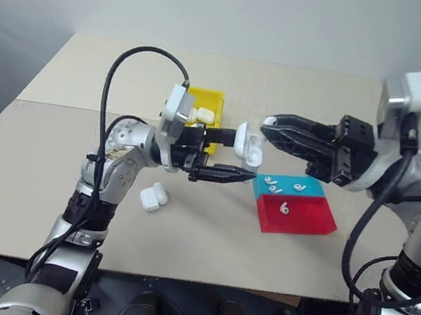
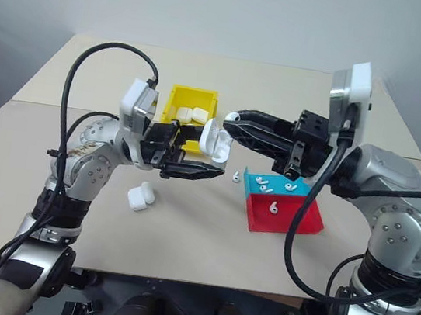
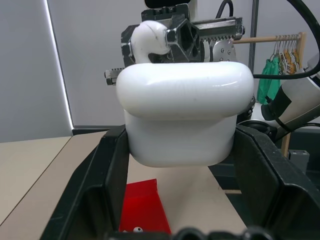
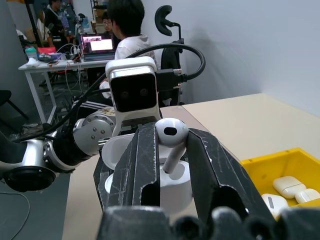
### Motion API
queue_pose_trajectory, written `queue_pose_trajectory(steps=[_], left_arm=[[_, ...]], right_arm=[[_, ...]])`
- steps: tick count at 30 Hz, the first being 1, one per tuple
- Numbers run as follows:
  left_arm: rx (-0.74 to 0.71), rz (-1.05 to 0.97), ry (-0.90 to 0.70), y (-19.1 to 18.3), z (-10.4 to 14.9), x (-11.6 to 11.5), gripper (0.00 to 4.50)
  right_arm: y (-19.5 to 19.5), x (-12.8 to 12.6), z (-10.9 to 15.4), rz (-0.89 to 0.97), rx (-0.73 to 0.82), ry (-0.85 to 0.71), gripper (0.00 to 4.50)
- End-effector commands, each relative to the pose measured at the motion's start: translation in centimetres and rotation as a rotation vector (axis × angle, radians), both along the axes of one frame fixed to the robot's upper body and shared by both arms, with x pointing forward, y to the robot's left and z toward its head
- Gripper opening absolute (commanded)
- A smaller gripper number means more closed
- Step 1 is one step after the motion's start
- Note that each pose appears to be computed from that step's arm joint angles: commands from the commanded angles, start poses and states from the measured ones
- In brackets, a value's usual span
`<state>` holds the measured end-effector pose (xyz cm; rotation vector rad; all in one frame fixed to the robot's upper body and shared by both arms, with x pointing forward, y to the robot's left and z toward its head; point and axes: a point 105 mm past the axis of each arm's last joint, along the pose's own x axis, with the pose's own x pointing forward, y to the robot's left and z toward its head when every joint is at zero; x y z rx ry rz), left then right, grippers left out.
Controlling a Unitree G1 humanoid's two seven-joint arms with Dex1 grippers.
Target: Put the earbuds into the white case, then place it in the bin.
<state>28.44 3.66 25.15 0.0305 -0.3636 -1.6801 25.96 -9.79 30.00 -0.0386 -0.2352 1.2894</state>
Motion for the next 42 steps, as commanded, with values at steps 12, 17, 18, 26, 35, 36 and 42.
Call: queue_pose_trajectory(steps=[12, 17, 18, 26, 35, 36, 42], left_arm=[[-0.030, 0.006, -0.004, -0.2, 1.1, -0.9, 2.77], [-0.034, 0.009, -0.007, -0.2, 1.2, -1.0, 2.77], [-0.035, 0.009, -0.010, -0.1, 1.2, -1.0, 2.77], [-0.043, 0.011, -0.022, -0.1, 1.3, -1.1, 2.77], [-0.047, 0.018, -0.026, -0.1, 1.3, -0.9, 2.77], [-0.047, 0.018, -0.027, -0.1, 1.3, -0.9, 2.77], [-0.043, 0.017, -0.028, -0.1, 1.3, -0.8, 2.77]], right_arm=[[0.1, 0.8, -0.2, -0.040, -0.017, -0.031, 0.62], [-0.1, 1.0, -0.7, -0.052, -0.043, -0.031, 0.62], [-0.2, 0.9, -0.8, -0.047, -0.053, -0.033, 0.62], [-0.3, 0.5, -1.2, -0.008, -0.104, -0.055, 0.62], [-0.3, 0.5, -1.1, 0.002, -0.121, -0.076, 3.60], [-0.3, 0.5, -1.1, 0.001, -0.121, -0.078, 3.91], [-0.7, 0.7, -0.4, -0.023, -0.104, -0.093, 4.48]])
